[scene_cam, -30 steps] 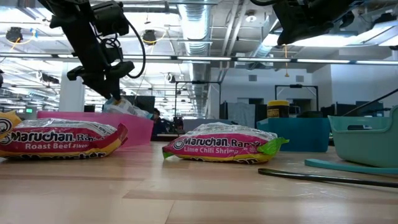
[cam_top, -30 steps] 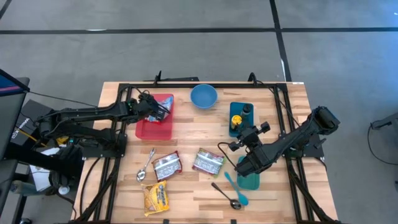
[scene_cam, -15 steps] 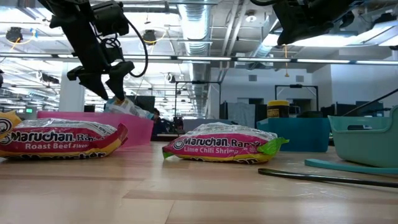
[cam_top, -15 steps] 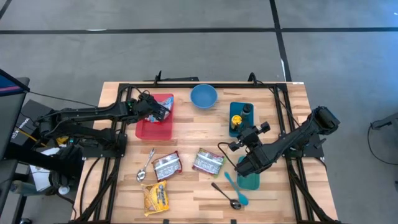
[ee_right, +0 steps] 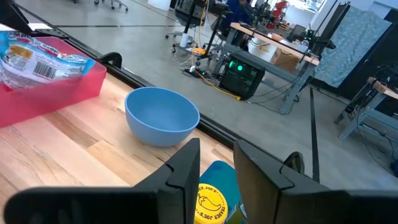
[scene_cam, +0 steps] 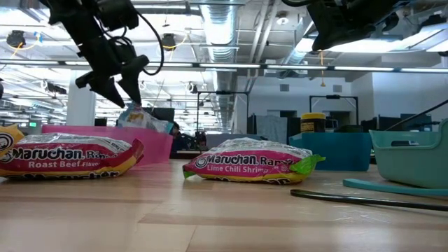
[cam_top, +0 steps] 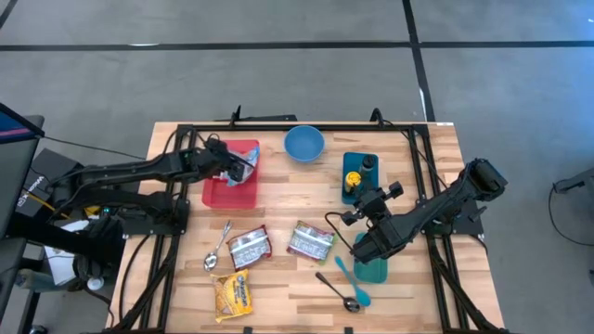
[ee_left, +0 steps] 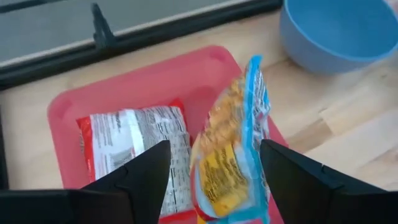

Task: Pick & Place Food Item
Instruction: Put the blue noodle pack into the red bin, then put the red noodle pack into the red bin

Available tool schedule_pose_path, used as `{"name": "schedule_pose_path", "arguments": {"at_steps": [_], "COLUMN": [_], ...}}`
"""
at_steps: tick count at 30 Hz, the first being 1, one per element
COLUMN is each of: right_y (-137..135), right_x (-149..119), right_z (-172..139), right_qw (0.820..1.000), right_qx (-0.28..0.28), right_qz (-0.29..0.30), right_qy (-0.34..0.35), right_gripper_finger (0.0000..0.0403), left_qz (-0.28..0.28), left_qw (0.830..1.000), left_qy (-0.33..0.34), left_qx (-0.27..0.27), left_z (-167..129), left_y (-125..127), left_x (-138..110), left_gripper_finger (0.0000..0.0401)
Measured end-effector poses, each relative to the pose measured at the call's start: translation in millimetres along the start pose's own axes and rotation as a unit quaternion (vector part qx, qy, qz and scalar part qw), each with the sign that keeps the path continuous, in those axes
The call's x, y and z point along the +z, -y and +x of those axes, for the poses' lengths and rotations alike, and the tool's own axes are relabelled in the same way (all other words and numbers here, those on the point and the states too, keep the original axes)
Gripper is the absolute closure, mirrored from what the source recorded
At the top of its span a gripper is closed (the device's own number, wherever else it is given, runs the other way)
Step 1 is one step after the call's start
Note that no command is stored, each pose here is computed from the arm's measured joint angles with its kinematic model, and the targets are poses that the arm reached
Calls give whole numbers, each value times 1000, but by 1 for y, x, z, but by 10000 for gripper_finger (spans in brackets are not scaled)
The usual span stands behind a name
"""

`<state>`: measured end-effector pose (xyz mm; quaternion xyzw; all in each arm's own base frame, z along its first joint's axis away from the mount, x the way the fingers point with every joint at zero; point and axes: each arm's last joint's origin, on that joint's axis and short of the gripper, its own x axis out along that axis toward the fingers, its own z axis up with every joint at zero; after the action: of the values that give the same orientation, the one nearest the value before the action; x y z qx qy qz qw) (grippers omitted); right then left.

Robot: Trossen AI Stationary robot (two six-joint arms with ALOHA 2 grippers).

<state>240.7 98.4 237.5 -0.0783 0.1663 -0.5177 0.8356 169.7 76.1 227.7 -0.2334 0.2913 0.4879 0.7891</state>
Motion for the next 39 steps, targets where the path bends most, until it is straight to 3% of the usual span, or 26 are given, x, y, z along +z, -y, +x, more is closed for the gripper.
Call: {"name": "schedule_pose_path", "arguments": {"at_steps": [8,16,26,32,39], "right_y": [0,0,0,0,0], "right_x": [0,0,0,0,0], "right_z": [0,0,0,0,0], "right_qw": [1000,1000,1000,1000,1000], "right_qx": [0,0,0,0,0], "right_qz": [1,2,2,2,1], "right_qy": [0,0,0,0,0], "right_gripper_finger": [311,311,311,311,311], "left_qz": [-2,62,125,177,233], "left_qw": [1000,996,988,972,941], "left_qy": [20,49,38,54,96], "left_qx": [5,-41,-86,-148,-226], "left_z": [-4,-4,-6,-14,-33], "left_y": [-2,6,11,26,49], "left_x": [3,10,9,5,-5], "left_gripper_finger": [173,184,199,211,229]}}
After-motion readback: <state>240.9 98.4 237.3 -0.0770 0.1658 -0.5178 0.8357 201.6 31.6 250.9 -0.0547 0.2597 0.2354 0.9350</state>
